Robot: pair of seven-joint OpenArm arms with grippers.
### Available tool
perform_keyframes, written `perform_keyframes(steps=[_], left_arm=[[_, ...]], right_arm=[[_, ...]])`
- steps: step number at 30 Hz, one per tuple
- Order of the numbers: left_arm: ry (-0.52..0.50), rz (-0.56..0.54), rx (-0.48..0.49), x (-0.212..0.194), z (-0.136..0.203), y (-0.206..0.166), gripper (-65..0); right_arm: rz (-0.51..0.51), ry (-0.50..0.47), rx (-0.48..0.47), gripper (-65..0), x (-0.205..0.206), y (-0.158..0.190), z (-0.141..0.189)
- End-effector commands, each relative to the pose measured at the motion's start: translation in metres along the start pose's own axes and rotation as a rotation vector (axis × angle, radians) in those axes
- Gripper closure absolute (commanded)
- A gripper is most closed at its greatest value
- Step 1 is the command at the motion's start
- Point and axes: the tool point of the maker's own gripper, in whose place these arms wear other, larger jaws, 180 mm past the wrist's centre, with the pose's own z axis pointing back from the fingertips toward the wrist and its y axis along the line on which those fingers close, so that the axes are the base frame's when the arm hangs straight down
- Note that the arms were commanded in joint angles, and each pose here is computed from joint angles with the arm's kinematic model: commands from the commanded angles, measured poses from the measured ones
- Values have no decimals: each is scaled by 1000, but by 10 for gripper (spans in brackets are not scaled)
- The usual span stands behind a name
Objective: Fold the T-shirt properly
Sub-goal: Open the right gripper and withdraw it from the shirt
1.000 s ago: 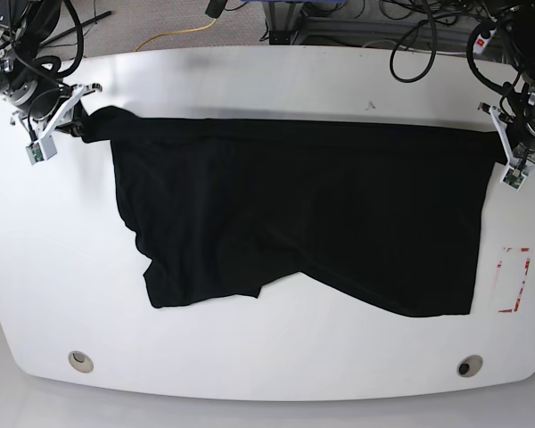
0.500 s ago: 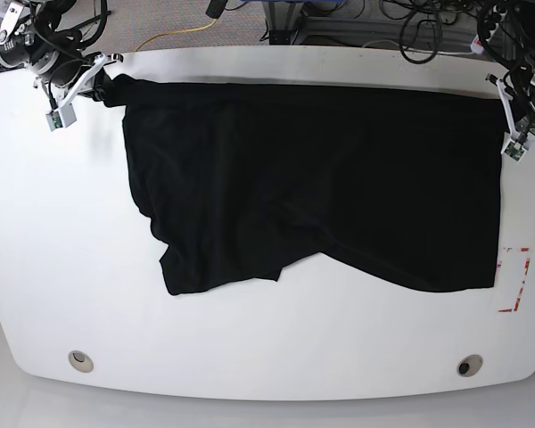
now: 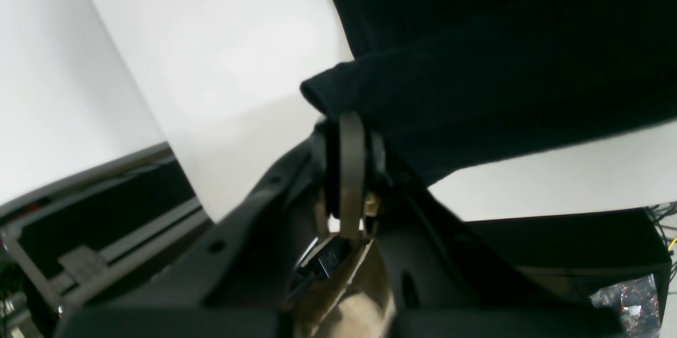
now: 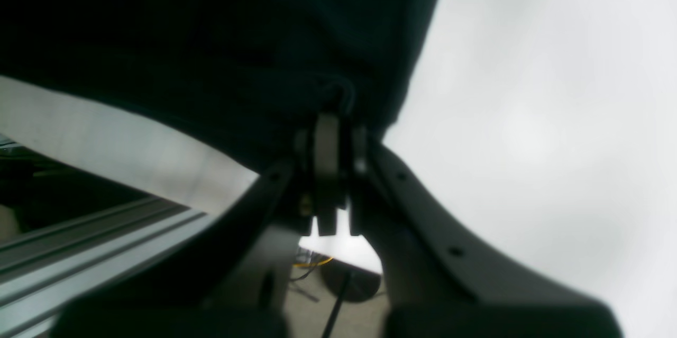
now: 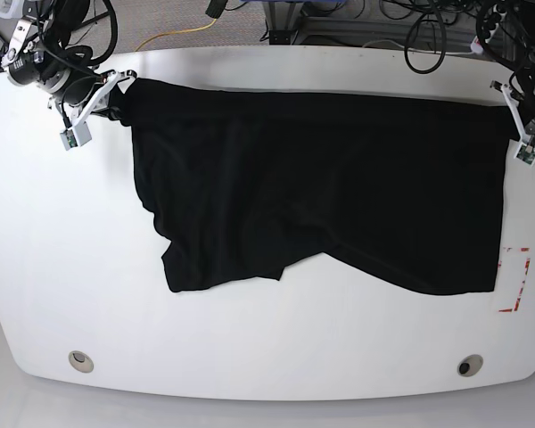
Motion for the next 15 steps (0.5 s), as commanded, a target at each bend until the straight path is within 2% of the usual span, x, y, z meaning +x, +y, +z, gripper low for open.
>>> perform_keyframes(steps=[1, 5, 7, 9, 11, 15], left_arm=[[40, -11, 73, -8, 6, 20, 0], [52, -10, 85, -12, 7, 23, 0], [63, -11, 79, -16, 6, 21, 0], [61, -11, 79, -15, 6, 21, 0], [62, -9, 77, -16, 6, 21, 0], [63, -9, 76, -16, 6, 21, 0]], right_arm=[[-9, -14, 11, -97, 1, 5, 1], [-41, -87, 70, -304, 8, 14, 6], [-96, -132, 109, -420, 9, 15, 9], [-146, -149, 129, -496, 9, 9, 9], [-182, -157, 139, -518, 9, 4, 4], [-265, -131, 157, -463, -1, -6, -13]])
